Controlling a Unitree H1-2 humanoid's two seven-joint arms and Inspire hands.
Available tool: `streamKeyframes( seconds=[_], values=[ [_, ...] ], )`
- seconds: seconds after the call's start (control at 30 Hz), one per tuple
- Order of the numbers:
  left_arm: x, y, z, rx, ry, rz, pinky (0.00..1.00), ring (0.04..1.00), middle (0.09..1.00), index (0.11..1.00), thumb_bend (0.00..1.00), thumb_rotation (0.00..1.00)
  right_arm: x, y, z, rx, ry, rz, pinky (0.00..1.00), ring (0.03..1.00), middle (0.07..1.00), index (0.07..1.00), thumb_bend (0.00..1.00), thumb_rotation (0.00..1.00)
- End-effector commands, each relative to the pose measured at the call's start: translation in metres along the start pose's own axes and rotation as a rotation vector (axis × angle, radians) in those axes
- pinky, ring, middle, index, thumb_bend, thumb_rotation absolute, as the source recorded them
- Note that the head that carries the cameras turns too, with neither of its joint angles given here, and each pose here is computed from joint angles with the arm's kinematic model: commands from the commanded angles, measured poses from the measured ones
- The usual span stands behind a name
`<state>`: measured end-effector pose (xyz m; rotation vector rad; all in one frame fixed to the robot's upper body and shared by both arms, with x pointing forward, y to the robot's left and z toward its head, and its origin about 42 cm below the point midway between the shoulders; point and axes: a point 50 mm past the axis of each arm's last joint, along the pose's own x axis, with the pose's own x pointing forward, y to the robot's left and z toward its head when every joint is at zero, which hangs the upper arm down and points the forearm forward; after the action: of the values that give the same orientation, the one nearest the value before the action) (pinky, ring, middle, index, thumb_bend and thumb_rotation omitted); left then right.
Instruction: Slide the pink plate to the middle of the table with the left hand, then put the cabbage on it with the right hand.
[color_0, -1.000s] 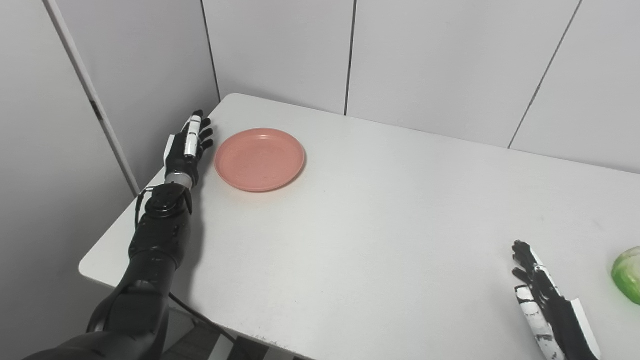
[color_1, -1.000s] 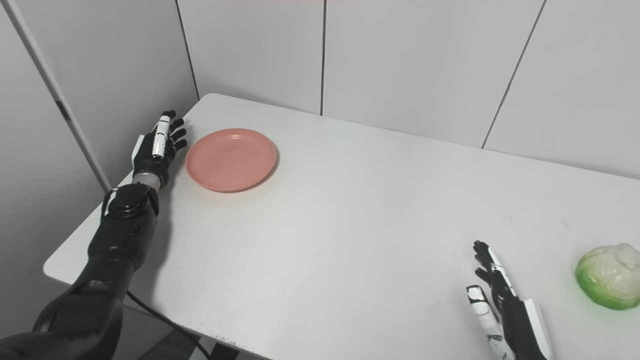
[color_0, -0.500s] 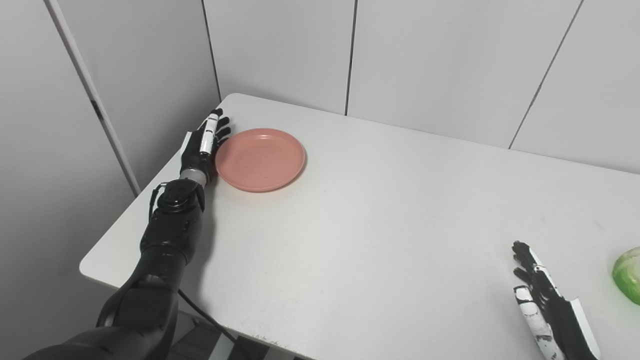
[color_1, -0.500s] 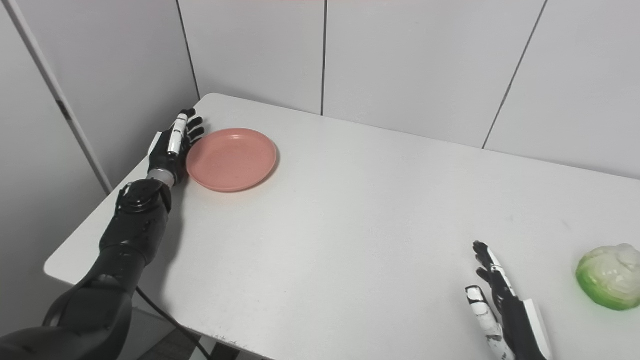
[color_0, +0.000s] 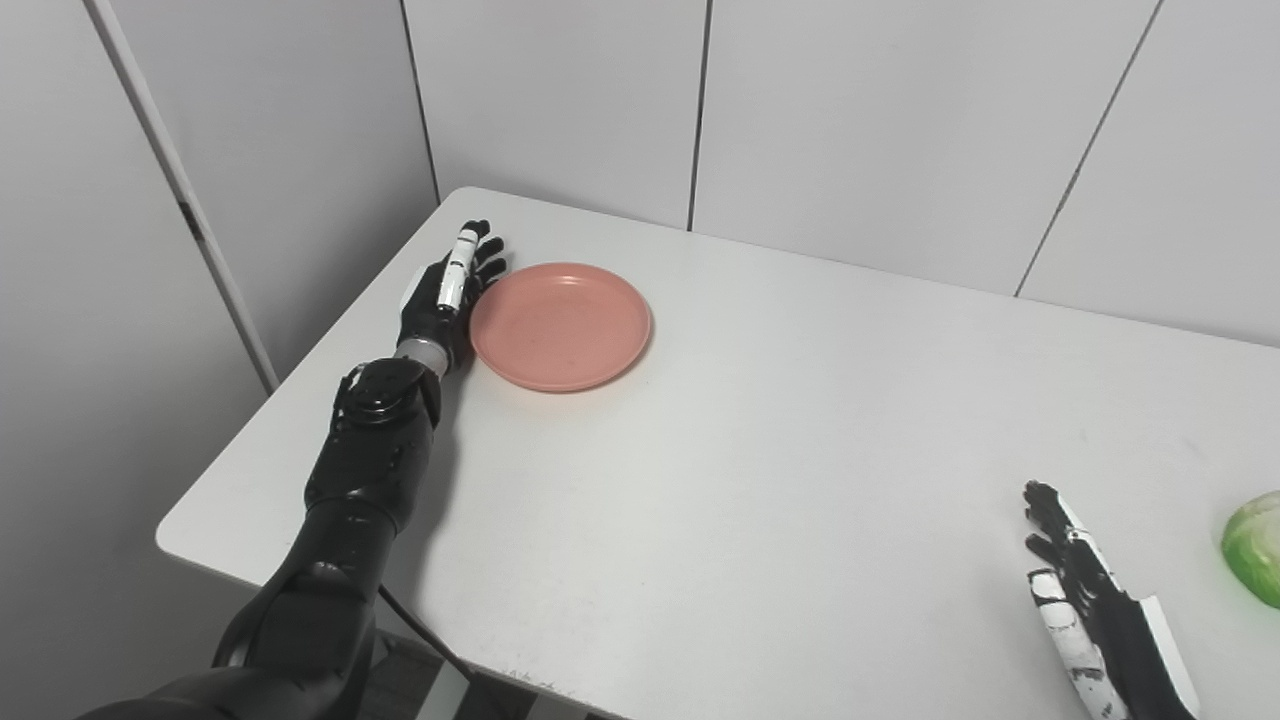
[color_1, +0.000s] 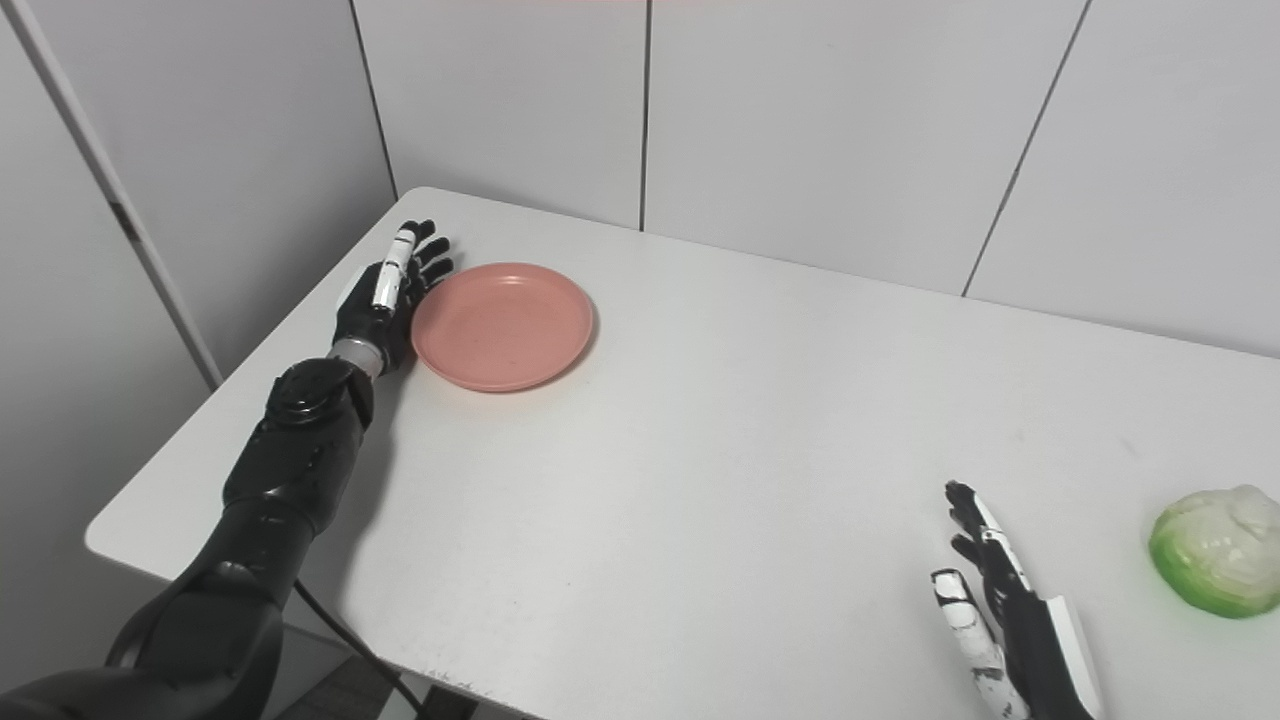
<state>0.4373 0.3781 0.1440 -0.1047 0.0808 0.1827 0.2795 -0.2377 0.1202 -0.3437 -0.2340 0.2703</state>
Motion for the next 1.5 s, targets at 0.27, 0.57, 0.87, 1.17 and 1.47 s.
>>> streamKeyframes(
  seconds=[0.27, 0.57, 0.87, 1.17, 1.47],
  values=[
    [-0.004, -0.042, 0.007, -0.014, 0.006, -0.168, 0.96, 0.952, 0.951, 0.932, 0.37, 1.00, -0.001, 0.012, -0.008, 0.029, 0.040, -0.005, 0.90, 0.933, 0.928, 0.914, 0.38, 1.00],
    [-0.007, -0.078, -0.013, -0.020, 0.038, -0.250, 0.95, 0.946, 0.950, 0.934, 0.38, 1.00, 0.001, 0.018, -0.007, 0.021, 0.049, -0.008, 0.90, 0.933, 0.929, 0.916, 0.39, 1.00],
    [-0.022, -0.110, -0.024, -0.001, 0.077, -0.338, 0.93, 0.933, 0.935, 0.926, 0.38, 1.00, 0.002, 0.024, -0.003, 0.049, 0.049, -0.022, 0.89, 0.929, 0.922, 0.912, 0.38, 1.00],
    [-0.041, -0.143, -0.039, -0.003, 0.131, -0.427, 0.92, 0.920, 0.930, 0.923, 0.38, 1.00, 0.005, 0.030, -0.001, 0.032, 0.040, -0.018, 0.89, 0.928, 0.924, 0.916, 0.37, 1.00],
    [-0.058, -0.170, -0.040, -0.010, 0.130, -0.524, 0.92, 0.921, 0.926, 0.916, 0.38, 1.00, 0.007, 0.037, 0.007, 0.023, 0.037, -0.027, 0.90, 0.931, 0.932, 0.922, 0.36, 1.00]
  ],
)
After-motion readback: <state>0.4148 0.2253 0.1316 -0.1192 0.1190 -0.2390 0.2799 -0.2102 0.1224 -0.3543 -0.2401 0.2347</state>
